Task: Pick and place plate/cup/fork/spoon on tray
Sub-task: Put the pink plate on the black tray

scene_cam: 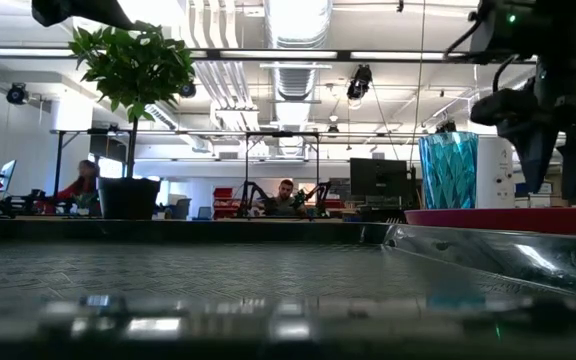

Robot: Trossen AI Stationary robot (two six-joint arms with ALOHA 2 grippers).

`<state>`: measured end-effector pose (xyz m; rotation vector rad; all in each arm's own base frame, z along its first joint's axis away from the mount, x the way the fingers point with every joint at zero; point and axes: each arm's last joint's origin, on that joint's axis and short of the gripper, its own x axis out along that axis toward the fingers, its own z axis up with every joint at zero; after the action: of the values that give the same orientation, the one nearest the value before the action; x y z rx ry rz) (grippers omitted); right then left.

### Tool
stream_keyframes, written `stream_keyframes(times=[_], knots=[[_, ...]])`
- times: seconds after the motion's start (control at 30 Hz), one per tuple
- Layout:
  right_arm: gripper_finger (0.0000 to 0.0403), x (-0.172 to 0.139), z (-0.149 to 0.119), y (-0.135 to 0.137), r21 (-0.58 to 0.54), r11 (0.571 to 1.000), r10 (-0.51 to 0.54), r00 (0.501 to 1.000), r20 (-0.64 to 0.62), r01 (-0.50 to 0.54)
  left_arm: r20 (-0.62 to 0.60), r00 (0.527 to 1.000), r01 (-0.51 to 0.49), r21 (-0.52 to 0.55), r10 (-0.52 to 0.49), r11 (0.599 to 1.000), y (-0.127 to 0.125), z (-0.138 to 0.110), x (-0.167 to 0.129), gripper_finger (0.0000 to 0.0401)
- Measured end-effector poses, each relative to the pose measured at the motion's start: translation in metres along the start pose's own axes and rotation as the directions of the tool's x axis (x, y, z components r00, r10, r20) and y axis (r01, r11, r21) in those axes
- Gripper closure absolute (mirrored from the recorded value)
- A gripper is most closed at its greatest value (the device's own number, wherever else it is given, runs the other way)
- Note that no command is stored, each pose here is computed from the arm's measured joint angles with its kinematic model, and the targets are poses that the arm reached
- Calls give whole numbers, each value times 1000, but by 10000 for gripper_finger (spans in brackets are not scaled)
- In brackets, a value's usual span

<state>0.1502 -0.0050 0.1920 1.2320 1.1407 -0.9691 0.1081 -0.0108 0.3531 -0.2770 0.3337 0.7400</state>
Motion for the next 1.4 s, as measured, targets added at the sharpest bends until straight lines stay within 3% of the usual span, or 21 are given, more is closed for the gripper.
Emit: stream_keyframes(times=[0.23, 0.53, 0.8, 0.9, 1.1, 1.4], knots=[[213, 7, 8, -5, 12, 993, -121, 992, -30, 121, 11, 1000, 10, 0, -10, 1000, 5, 1, -4, 401], [213, 29, 18, -3, -36, 975, -224, 961, -162, 221, -1, 999, 34, 29, -34, 999, 7, 1, -5, 401], [218, 49, 30, 12, -97, 986, -155, 967, -201, 138, -4, 999, 37, 32, -37, 999, 7, 1, -5, 401], [250, 56, 30, 16, -118, 986, -143, 963, -227, 119, -4, 999, 37, 31, -37, 999, 7, 1, -5, 401], [377, 60, 30, 18, -143, 984, -142, 950, -278, 106, -6, 999, 35, 29, -34, 999, 5, 1, -4, 401], [393, 38, 30, 26, -145, 989, -48, 974, -220, 16, -12, 1000, 29, 36, -29, 999, 0, 1, -1, 401]])
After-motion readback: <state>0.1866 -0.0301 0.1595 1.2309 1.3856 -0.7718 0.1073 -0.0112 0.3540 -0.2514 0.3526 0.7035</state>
